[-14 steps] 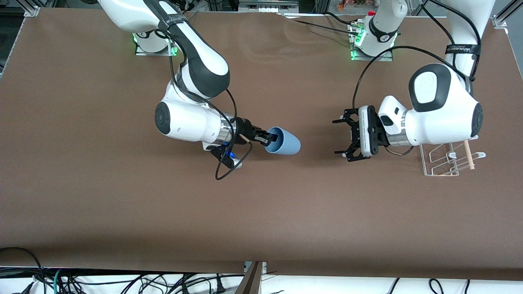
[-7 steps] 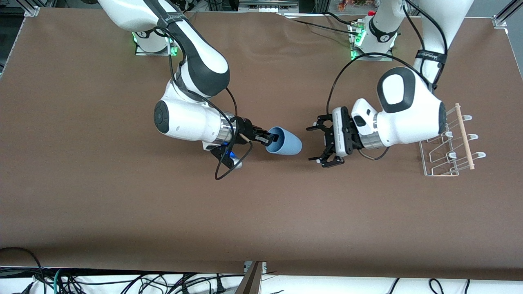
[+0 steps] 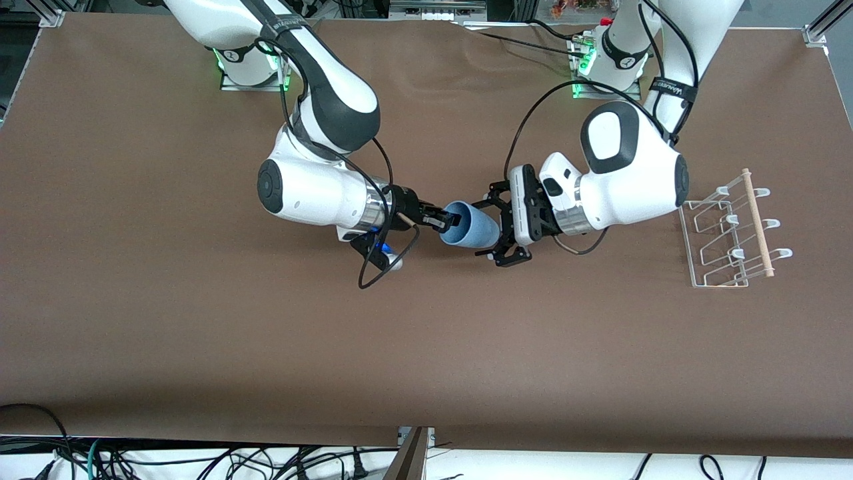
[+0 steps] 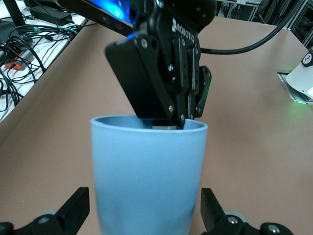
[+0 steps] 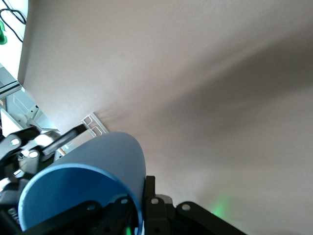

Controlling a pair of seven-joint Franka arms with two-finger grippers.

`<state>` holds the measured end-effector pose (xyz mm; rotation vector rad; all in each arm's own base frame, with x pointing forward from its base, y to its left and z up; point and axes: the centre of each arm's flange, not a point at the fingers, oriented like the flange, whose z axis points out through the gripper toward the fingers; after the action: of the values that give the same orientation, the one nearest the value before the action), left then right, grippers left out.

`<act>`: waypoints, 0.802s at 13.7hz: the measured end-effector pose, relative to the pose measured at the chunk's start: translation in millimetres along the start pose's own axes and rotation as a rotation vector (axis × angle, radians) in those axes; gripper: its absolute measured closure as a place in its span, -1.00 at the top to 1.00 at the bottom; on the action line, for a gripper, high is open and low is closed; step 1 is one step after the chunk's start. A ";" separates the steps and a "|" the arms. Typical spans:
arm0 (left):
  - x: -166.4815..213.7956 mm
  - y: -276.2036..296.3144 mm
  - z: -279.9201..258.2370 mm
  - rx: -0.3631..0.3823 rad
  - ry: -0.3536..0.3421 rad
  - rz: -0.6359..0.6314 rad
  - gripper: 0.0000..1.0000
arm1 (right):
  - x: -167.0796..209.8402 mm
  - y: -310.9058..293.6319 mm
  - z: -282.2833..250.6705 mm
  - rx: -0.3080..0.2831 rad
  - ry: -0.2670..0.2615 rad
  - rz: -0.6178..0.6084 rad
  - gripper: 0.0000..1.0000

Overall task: Transfer cup to left arm and place on rack
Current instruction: 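Close the left gripper on the cup's open rim end, then open the right gripper and withdraw it while the left gripper holds the cup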

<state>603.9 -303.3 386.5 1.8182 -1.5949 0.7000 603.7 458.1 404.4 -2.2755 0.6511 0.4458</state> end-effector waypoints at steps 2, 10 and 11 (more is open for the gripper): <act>0.1 2.5 9.2 -0.004 -0.004 0.007 0.87 | -0.8 -1.8 -1.5 0.003 0.000 0.000 -0.90; -0.9 -0.1 9.0 0.009 -0.004 0.036 0.48 | 1.1 -3.6 -5.2 0.027 -0.012 0.032 -0.61; -0.9 -0.1 9.0 0.009 -0.004 0.039 0.48 | 3.1 -4.8 -9.0 0.039 -0.014 0.039 -0.38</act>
<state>603.9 -309.4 379.8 1.8004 -1.6361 0.7231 610.0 453.6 411.7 -2.2238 0.6925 0.4640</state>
